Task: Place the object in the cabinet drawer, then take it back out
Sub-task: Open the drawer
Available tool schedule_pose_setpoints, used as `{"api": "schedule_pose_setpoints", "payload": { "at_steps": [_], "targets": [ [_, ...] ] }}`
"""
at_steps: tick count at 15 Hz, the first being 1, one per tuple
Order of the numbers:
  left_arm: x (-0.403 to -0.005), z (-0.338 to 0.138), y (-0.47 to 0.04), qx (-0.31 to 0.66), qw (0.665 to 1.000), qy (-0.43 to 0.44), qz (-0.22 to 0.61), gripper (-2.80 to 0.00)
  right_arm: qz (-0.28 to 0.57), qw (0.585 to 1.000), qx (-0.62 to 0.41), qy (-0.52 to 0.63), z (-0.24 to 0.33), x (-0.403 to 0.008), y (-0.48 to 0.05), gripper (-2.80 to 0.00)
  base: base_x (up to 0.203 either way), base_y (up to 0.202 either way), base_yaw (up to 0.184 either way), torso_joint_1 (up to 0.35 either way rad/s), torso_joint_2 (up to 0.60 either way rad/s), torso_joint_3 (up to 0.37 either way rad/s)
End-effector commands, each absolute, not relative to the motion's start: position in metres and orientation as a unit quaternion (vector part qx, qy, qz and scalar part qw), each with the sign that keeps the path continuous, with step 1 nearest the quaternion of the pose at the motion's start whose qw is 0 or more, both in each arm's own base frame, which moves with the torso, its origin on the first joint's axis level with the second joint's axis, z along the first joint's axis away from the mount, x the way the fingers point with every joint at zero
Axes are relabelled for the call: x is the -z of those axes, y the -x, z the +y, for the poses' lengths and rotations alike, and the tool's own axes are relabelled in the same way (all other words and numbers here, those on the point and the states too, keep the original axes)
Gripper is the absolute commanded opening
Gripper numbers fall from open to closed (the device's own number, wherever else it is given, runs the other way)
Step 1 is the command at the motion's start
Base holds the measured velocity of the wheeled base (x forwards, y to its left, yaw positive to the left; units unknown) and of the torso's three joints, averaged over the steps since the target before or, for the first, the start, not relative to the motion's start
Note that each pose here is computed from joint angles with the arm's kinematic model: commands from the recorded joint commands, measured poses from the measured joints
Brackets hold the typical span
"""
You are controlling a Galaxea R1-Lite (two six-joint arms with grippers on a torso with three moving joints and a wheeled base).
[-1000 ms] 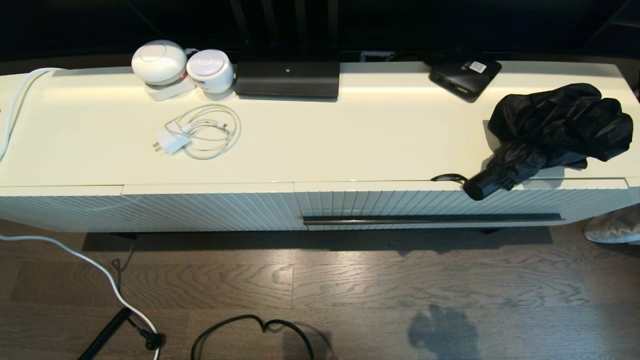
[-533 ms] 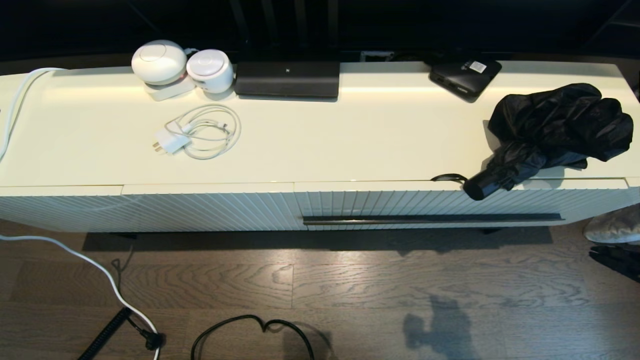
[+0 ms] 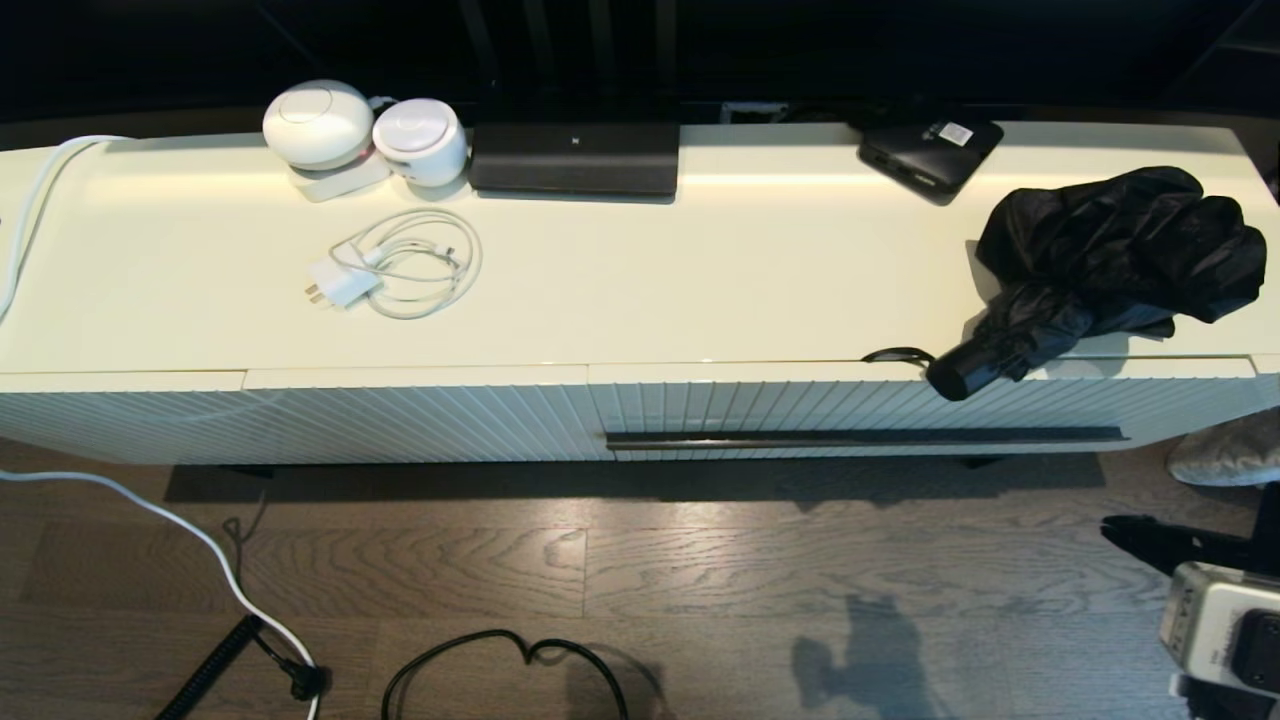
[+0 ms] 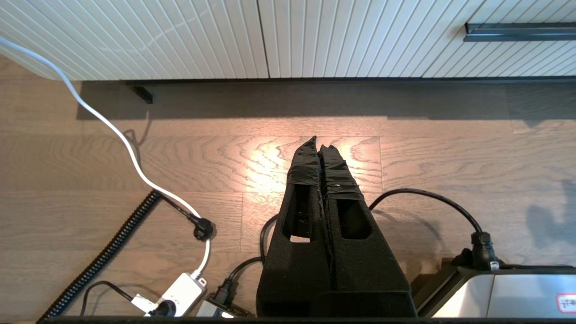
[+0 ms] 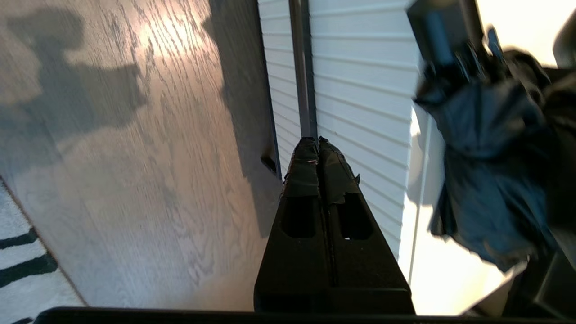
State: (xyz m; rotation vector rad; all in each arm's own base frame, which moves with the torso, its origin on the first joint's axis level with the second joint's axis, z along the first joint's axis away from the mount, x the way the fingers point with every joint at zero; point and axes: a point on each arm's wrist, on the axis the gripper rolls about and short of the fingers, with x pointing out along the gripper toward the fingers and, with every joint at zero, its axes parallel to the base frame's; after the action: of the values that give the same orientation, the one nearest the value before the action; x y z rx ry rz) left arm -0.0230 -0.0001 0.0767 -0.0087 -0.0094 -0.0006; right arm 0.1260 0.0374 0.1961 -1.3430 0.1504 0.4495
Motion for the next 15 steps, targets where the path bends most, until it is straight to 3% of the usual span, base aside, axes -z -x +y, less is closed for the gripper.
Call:
{"api": "schedule_pose_setpoints", "payload": {
  "at_steps": [1, 7, 13, 14, 15],
  "targets": [
    [-0.077, 0.0, 0.023, 0.0, 1.0, 0.005, -0.005, -2.8, 0.059, 0.748, -0.218, 0.624, 0.05, -0.184, -0.14, -2.8, 0.0, 0.0, 0.0, 0.0, 0.0, 0.0],
    [-0.077, 0.0, 0.023, 0.0, 1.0, 0.005, -0.006, -2.8, 0.034, 0.753, -0.188, 0.63, 0.074, -0.15, -0.18, -2.8, 0.0, 0.0, 0.0, 0.0, 0.0, 0.0],
    [-0.077, 0.0, 0.023, 0.0, 1.0, 0.005, -0.006, -2.8, 0.088, 0.749, -0.171, 0.635, 0.067, -0.121, -0.209, -2.8, 0.0, 0.0, 0.0, 0.0, 0.0, 0.0],
    [-0.077, 0.0, 0.023, 0.0, 1.0, 0.005, -0.006, -2.8, 0.095, 0.749, -0.167, 0.634, 0.065, -0.117, -0.211, 0.0, 0.0, 0.0, 0.0, 0.0, 0.0, 0.0],
    [-0.077, 0.0, 0.023, 0.0, 1.0, 0.005, -0.006, -2.8, 0.098, 0.75, -0.166, 0.633, 0.064, -0.114, -0.213, 0.0, 0.0, 0.0, 0.0, 0.0, 0.0, 0.0]
  ]
}}
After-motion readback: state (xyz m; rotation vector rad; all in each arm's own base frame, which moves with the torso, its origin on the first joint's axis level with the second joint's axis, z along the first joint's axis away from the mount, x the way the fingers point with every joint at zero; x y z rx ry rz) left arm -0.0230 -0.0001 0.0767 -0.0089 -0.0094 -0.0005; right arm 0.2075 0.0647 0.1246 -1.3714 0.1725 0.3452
